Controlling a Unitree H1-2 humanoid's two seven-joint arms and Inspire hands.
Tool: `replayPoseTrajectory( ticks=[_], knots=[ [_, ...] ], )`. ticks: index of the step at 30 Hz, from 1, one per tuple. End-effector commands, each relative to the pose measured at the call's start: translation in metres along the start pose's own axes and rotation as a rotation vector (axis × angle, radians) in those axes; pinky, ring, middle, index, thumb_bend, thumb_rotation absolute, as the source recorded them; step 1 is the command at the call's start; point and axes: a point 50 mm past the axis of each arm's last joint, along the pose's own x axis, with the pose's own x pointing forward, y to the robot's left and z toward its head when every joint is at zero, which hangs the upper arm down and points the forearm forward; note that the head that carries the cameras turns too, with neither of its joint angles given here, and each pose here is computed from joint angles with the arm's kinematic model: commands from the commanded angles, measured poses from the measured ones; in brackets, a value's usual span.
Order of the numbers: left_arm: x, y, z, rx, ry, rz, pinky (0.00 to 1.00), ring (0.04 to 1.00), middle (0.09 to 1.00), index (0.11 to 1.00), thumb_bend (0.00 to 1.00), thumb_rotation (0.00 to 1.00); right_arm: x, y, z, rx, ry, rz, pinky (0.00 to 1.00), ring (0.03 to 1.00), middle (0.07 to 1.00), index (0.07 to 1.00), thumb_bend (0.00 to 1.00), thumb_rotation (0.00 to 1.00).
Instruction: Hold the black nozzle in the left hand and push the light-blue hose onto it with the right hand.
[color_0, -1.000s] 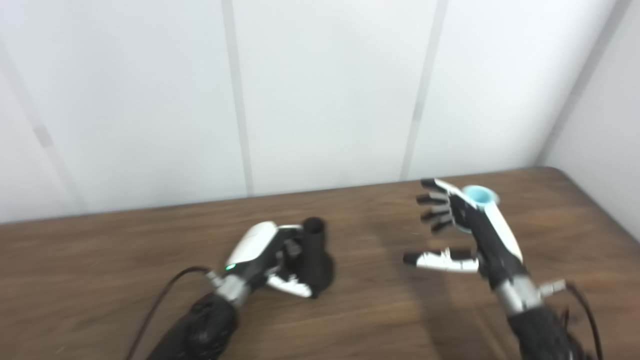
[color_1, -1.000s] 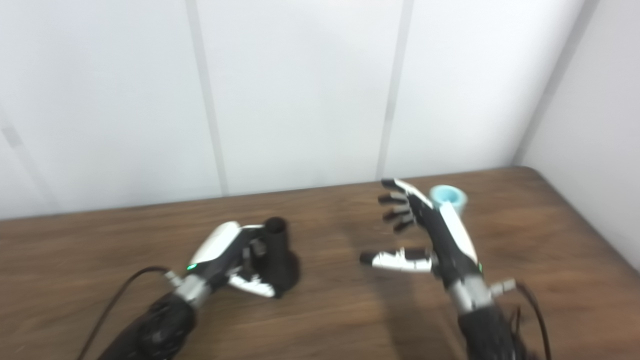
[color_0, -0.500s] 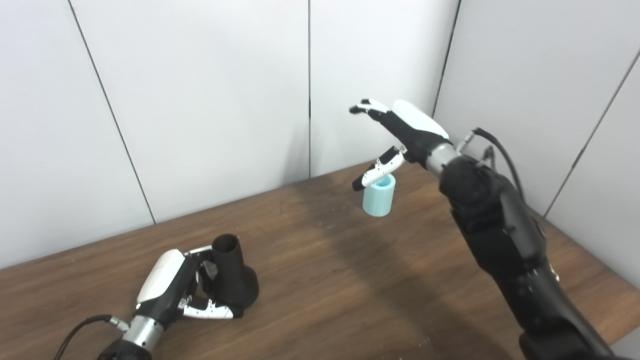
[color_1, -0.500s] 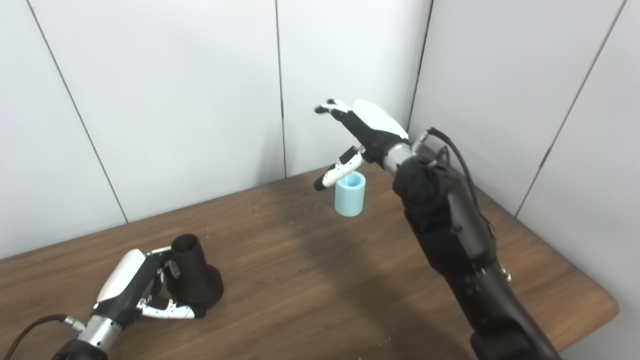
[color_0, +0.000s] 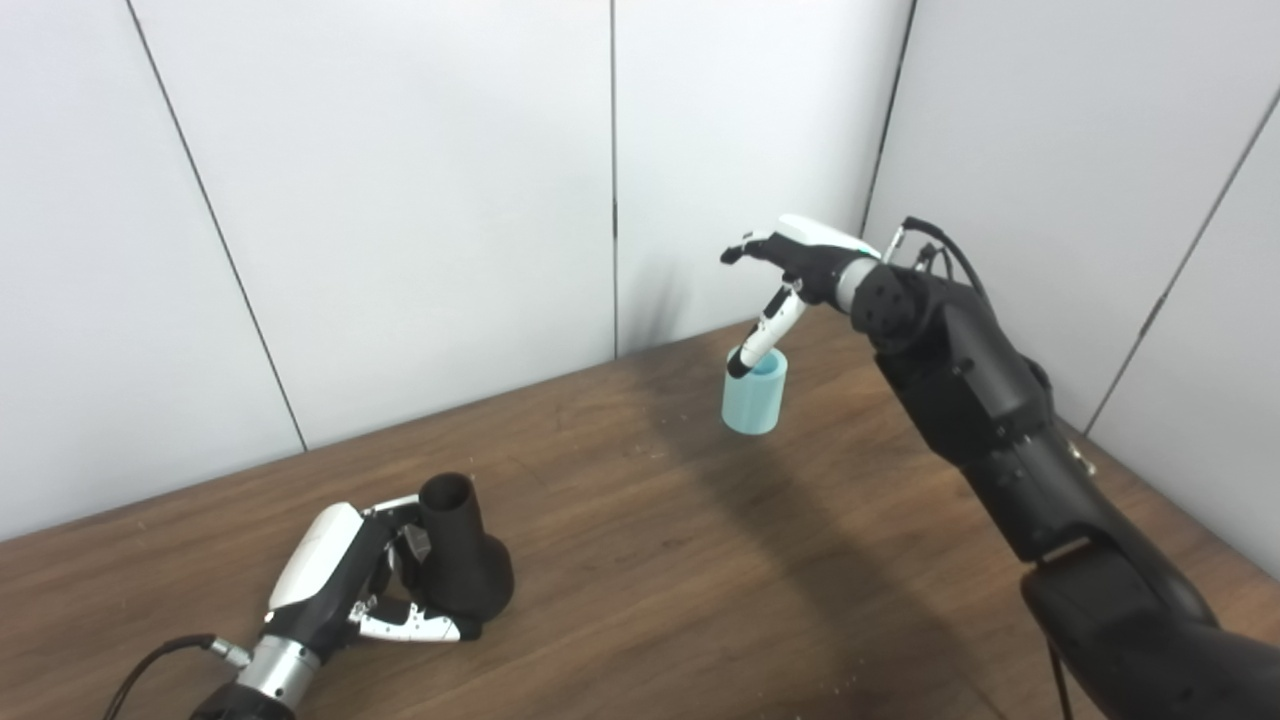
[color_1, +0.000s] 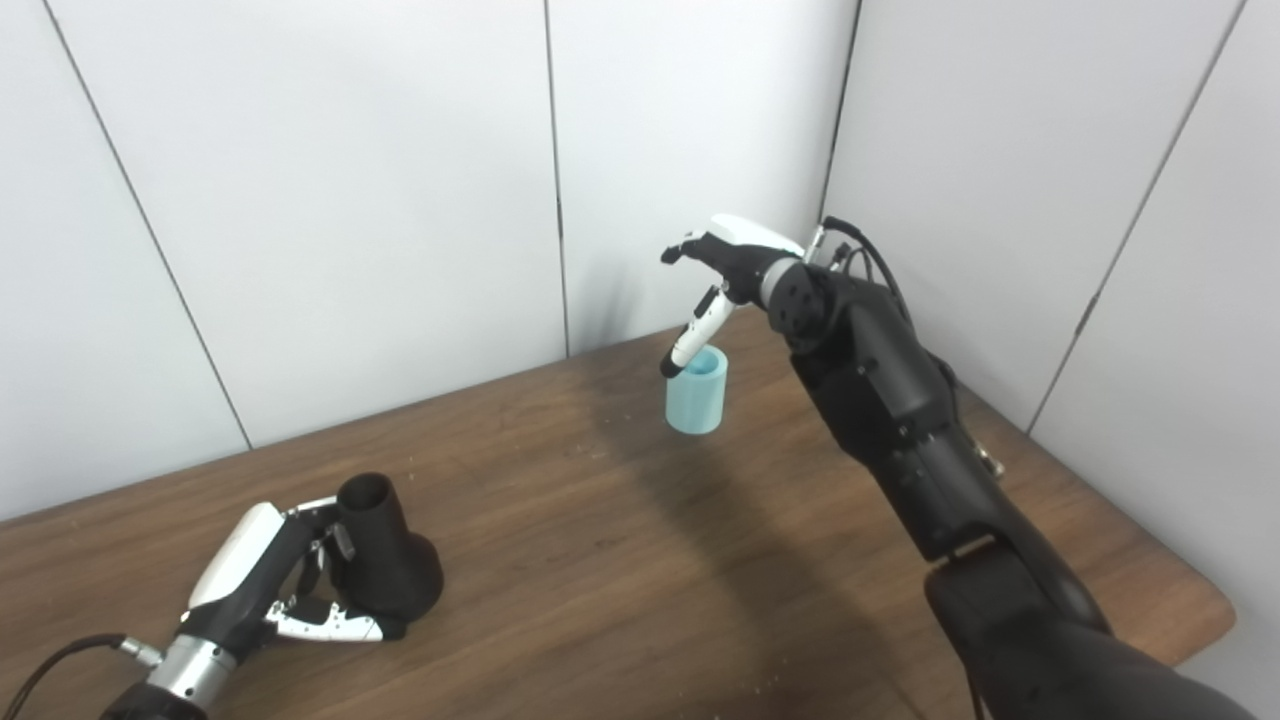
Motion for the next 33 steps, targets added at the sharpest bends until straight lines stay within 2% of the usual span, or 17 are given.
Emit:
replayPoseTrajectory(
  ticks=[1, 4, 16, 17, 19, 20, 23, 24, 26, 33],
  knots=[
    [-0.056, -0.047, -0.040, 0.006, 0.191, -0.202, 0.40, 0.418, 0.473, 0.500, 0.52, 0.00, -0.001, -0.038, 0.012, -0.011, -0.007, -0.110, 0.85, 0.953, 0.993, 0.904, 0.92, 0.16],
    [-0.055, -0.048, -0.038, 0.005, 0.189, -0.203, 0.40, 0.418, 0.473, 0.500, 0.52, 0.00, 0.003, -0.030, 0.013, -0.013, 0.008, -0.111, 0.81, 0.934, 0.975, 0.915, 0.93, 0.15],
    [-0.054, -0.051, -0.033, 0.018, 0.194, -0.214, 0.39, 0.423, 0.481, 0.493, 0.52, 0.00, 0.013, -0.009, 0.004, -0.035, 0.052, -0.013, 0.78, 0.922, 0.969, 0.943, 0.94, 0.13],
    [-0.054, -0.051, -0.032, 0.019, 0.195, -0.216, 0.39, 0.425, 0.483, 0.492, 0.53, 0.00, 0.014, -0.007, 0.004, -0.054, 0.061, -0.006, 0.80, 0.919, 0.967, 0.944, 0.94, 0.13],
    [-0.055, -0.051, -0.032, 0.018, 0.197, -0.217, 0.39, 0.425, 0.486, 0.489, 0.52, 0.00, 0.015, -0.002, 0.003, -0.095, 0.073, 0.002, 0.93, 0.920, 0.964, 0.942, 0.94, 0.14],
    [-0.055, -0.051, -0.032, 0.018, 0.197, -0.217, 0.39, 0.425, 0.487, 0.488, 0.52, 0.00, 0.014, 0.000, 0.002, -0.107, 0.076, 0.003, 0.96, 0.920, 0.962, 0.941, 0.94, 0.15],
    [-0.056, -0.050, -0.031, 0.017, 0.198, -0.215, 0.39, 0.426, 0.489, 0.487, 0.53, 0.00, 0.014, 0.006, 0.000, -0.101, 0.073, 0.008, 0.91, 0.918, 0.950, 0.935, 0.95, 0.15],
    [-0.056, -0.049, -0.031, 0.017, 0.198, -0.215, 0.39, 0.426, 0.489, 0.487, 0.53, 0.00, 0.014, 0.007, -0.001, -0.093, 0.072, 0.010, 0.80, 0.892, 0.936, 0.933, 0.95, 0.15],
    [-0.056, -0.049, -0.030, 0.019, 0.196, -0.212, 0.39, 0.426, 0.489, 0.487, 0.53, 0.00, 0.016, 0.011, -0.004, -0.071, 0.075, 0.041, 0.74, 0.865, 0.921, 0.930, 0.95, 0.15],
    [-0.058, -0.050, -0.028, 0.029, 0.192, -0.212, 0.39, 0.429, 0.489, 0.486, 0.53, 0.00, 0.016, 0.021, -0.009, -0.095, 0.092, 0.120, 0.80, 0.887, 0.917, 0.913, 0.92, 0.09]
  ],
)
